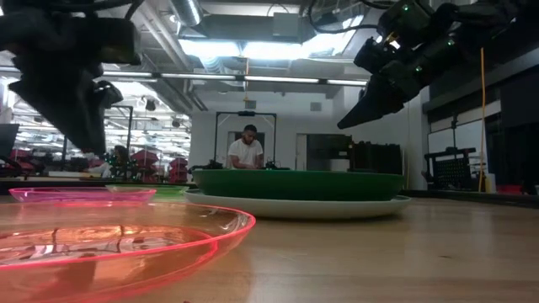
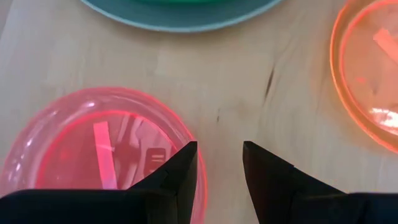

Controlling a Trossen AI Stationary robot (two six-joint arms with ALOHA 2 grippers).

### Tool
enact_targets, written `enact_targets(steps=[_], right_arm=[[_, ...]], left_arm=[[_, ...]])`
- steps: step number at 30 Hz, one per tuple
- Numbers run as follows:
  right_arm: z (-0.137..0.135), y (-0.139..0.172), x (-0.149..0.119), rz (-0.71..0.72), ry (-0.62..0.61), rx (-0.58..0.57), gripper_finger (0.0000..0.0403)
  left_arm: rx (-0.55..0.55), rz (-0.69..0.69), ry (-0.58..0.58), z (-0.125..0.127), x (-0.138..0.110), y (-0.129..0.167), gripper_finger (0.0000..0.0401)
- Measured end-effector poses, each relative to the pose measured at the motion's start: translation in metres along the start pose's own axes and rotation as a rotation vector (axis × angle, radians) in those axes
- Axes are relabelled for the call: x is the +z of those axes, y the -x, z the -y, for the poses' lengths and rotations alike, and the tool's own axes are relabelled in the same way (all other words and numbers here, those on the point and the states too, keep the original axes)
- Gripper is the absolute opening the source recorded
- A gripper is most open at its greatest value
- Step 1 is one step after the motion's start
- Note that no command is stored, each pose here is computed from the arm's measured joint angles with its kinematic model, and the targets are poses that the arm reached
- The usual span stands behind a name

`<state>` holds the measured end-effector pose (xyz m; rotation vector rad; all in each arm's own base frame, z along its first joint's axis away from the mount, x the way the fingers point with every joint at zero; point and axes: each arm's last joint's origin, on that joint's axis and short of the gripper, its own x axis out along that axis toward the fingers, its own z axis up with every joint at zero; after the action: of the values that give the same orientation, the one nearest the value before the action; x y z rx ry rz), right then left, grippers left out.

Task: Stack plastic plates
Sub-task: Stack the light pink plate on top of the orange plate

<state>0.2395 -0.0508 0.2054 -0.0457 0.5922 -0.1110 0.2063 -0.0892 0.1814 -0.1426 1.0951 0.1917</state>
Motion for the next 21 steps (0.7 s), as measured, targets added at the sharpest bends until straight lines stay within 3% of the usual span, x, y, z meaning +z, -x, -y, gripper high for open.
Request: enact_targets(steps=[21], right_arm=[[0.000,-0.010,-0.005,-0.036,-0.002,0.003,0.0138]], left_arm=[[0.097,-0.114,-0.124,0.009,-0.024,-0.035,0.0122]])
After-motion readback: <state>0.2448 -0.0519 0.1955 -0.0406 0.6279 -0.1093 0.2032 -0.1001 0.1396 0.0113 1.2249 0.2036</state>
